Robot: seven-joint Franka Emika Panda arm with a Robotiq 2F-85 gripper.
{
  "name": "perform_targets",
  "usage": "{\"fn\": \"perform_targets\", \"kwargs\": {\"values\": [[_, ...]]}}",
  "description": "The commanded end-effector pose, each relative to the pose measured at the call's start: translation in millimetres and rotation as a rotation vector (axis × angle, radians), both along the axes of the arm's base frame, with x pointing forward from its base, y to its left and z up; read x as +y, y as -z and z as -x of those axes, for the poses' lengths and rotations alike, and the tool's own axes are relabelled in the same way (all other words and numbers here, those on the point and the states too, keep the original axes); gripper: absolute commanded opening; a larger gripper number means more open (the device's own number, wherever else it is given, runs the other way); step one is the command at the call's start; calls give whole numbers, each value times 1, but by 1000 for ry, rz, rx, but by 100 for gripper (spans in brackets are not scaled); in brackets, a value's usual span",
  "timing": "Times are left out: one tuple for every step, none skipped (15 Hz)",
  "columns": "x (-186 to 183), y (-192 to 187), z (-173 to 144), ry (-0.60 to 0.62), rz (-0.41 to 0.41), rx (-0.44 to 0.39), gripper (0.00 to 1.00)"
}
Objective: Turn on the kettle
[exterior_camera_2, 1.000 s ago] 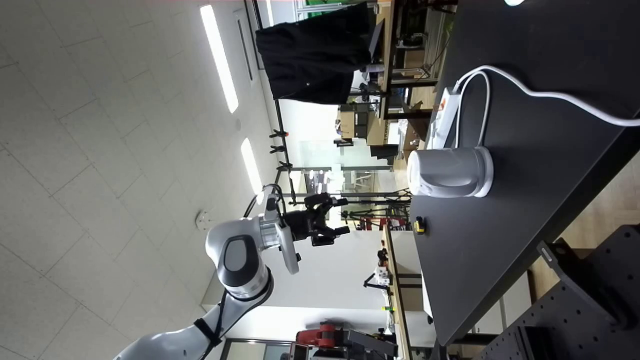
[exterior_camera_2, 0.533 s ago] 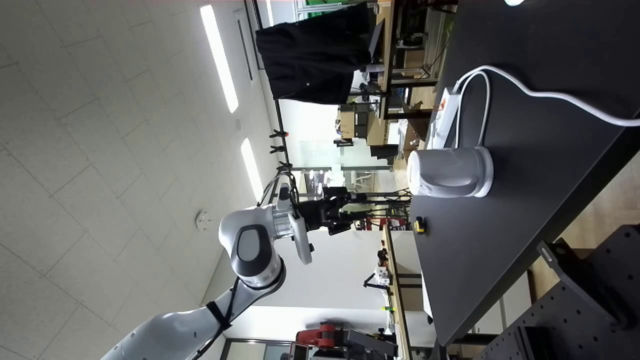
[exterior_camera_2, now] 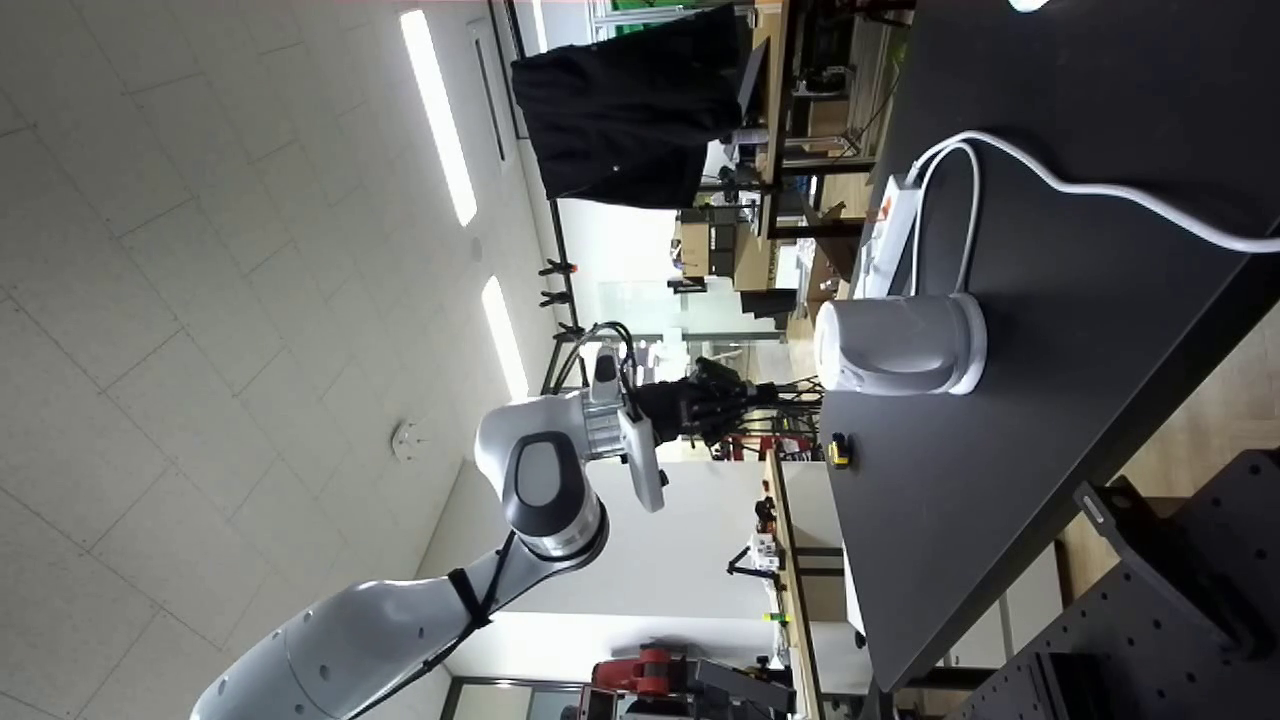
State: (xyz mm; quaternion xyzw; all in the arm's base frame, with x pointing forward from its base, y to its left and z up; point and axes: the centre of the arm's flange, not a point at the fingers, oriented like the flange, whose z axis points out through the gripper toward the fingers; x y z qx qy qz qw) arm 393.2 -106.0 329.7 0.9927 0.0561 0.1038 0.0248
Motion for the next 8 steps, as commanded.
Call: {"fn": "perform_targets", "kwargs": {"values": [[-13,23,-12,25,8,25,0],[-15,30,-12,30,5,32,0],[-17,37,-12,33,3,37,0],[-18,42,-12,37,3,44,0],[-19,46,-12,39,1,50,0],[-19,51,-12,43,-1,55,0],[-20,55,-13,45,1,59,0],[-21,58,-13,45,1,61,0]]}}
